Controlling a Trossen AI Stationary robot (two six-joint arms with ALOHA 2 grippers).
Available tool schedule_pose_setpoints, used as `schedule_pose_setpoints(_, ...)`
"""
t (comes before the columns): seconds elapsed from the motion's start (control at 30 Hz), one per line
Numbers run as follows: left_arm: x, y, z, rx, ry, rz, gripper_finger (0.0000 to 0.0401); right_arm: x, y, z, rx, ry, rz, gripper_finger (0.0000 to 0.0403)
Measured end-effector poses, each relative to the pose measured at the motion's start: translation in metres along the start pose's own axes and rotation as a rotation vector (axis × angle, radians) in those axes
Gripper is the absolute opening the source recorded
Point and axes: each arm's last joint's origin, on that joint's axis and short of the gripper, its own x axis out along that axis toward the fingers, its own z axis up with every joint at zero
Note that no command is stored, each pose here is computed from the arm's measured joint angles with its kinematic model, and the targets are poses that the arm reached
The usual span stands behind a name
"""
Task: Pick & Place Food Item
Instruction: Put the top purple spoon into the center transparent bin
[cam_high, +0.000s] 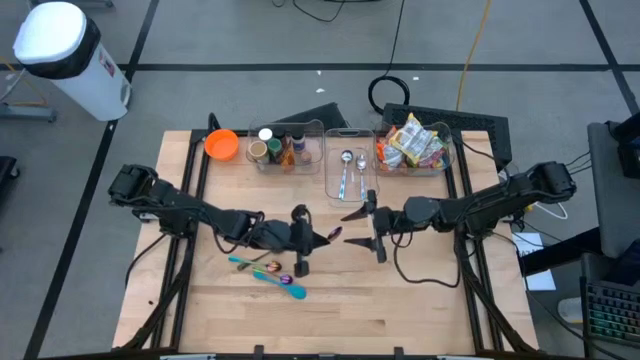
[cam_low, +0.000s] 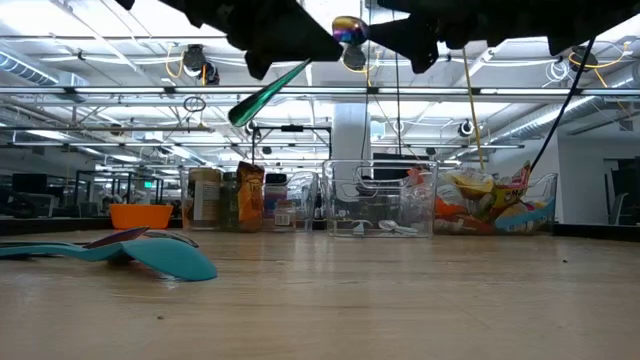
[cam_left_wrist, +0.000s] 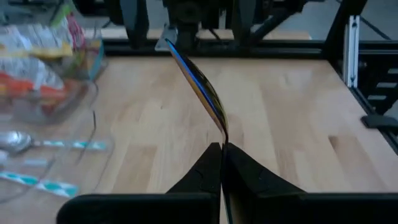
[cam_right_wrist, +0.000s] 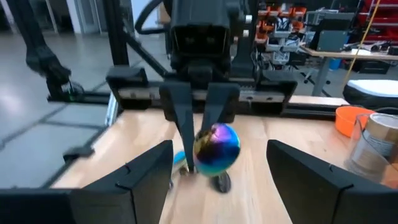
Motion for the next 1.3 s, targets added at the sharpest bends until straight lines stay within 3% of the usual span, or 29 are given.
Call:
schedule_pose_setpoints(0.23, 0.000, -0.001, 0.005, 0.018, -0.044, -0.025, 0.0010, 0.004, -0.007, -0.003, 0.079, -0.008, -0.020, 0.0251)
schedule_pose_setpoints(0.4, 0.000, -0.001, 0.005, 0.022, -0.045, -0.025, 0.0005, 0.010, -0.012, -0.009, 0.155, -0.002, 0.047, 0.0251)
schedule_pose_setpoints(0.63, 0.000, -0.001, 0.005, 0.024, -0.045, -0.024, 0.0006, 0.018, -0.014, -0.014, 0.155, -0.034, 0.073, 0.0244)
schedule_pose_setpoints(0.83, 0.000, -0.001, 0.005, 0.024, -0.045, -0.023, 0.0011, 0.018, -0.013, -0.011, 0.139, -0.064, 0.110, 0.0183)
schedule_pose_setpoints(1.17, 0.000, 0.001, 0.005, 0.031, -0.039, -0.017, 0.0011, 0.017, -0.012, -0.011, 0.088, -0.071, 0.141, 0.0022)
schedule_pose_setpoints(1.3, 0.001, 0.004, 0.005, 0.040, -0.039, -0.021, 0.0010, 0.017, -0.012, -0.010, 0.073, -0.076, 0.151, 0.0013)
